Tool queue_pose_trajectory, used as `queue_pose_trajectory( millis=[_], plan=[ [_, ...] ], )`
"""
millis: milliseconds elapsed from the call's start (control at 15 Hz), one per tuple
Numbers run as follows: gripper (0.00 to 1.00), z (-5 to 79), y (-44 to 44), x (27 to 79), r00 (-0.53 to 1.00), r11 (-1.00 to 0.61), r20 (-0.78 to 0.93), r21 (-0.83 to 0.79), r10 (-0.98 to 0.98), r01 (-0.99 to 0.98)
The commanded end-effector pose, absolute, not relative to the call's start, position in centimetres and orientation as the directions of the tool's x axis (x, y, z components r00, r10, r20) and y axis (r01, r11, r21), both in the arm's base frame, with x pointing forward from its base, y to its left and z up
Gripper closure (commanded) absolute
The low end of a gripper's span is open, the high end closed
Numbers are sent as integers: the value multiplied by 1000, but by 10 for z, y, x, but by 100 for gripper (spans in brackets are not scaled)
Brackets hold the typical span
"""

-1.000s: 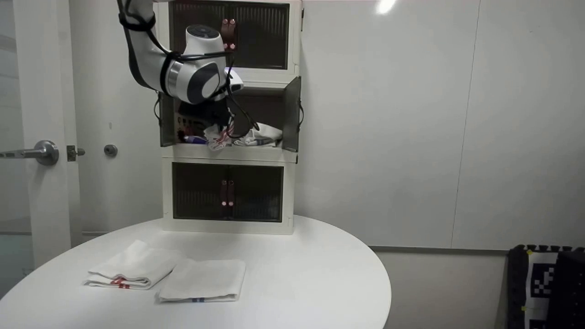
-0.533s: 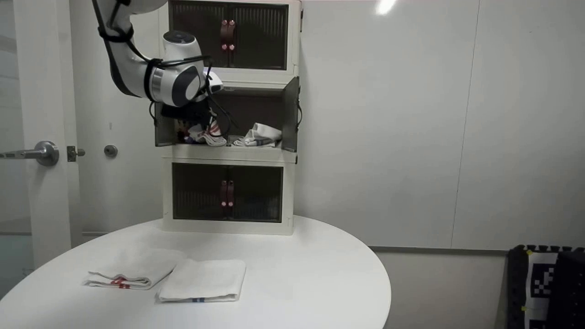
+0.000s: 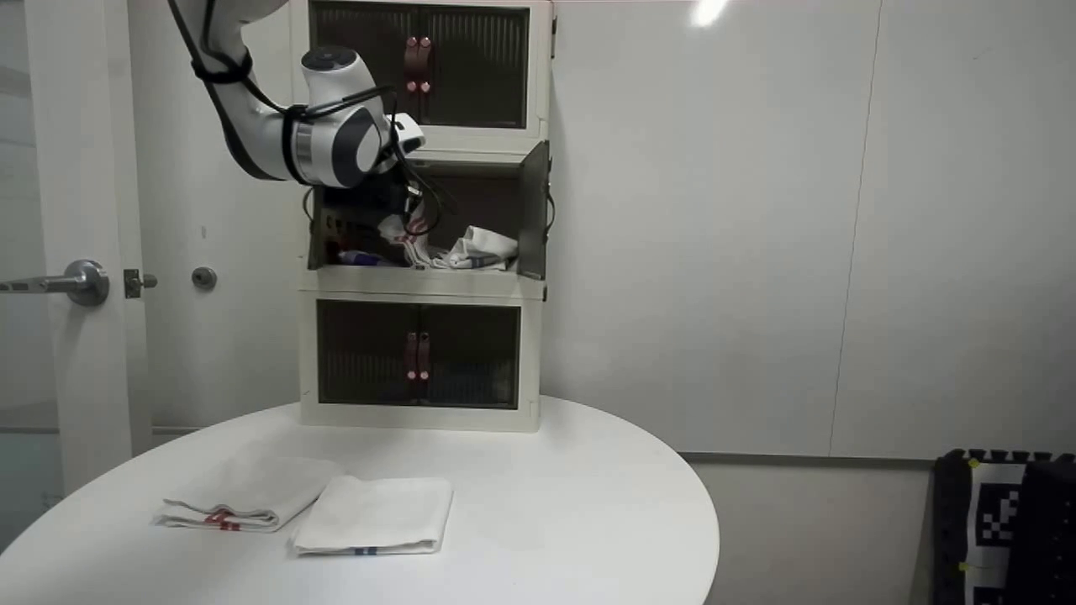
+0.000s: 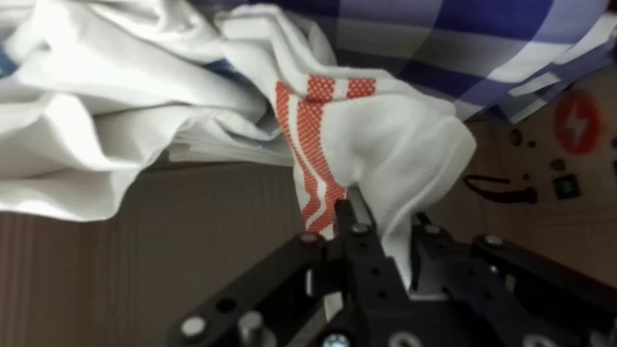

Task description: Pick up the towel from the table and put it in the cabinet

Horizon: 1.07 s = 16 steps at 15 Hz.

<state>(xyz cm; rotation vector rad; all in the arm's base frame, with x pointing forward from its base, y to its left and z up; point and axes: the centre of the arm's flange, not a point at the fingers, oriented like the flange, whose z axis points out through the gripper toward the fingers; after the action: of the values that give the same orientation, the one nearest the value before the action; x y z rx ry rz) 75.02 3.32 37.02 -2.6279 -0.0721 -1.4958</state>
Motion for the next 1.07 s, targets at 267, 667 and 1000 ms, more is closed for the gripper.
queue_pose_trajectory(
  millis=[267,667,1000],
  plan=[
    [53,384,33,804,475,-994,877,-98,-69,38],
    [11,383,27,798,505,-996,862,-74,-38,52],
    [0,373,28,790,631,-994,773,-11,61,110]
  ],
)
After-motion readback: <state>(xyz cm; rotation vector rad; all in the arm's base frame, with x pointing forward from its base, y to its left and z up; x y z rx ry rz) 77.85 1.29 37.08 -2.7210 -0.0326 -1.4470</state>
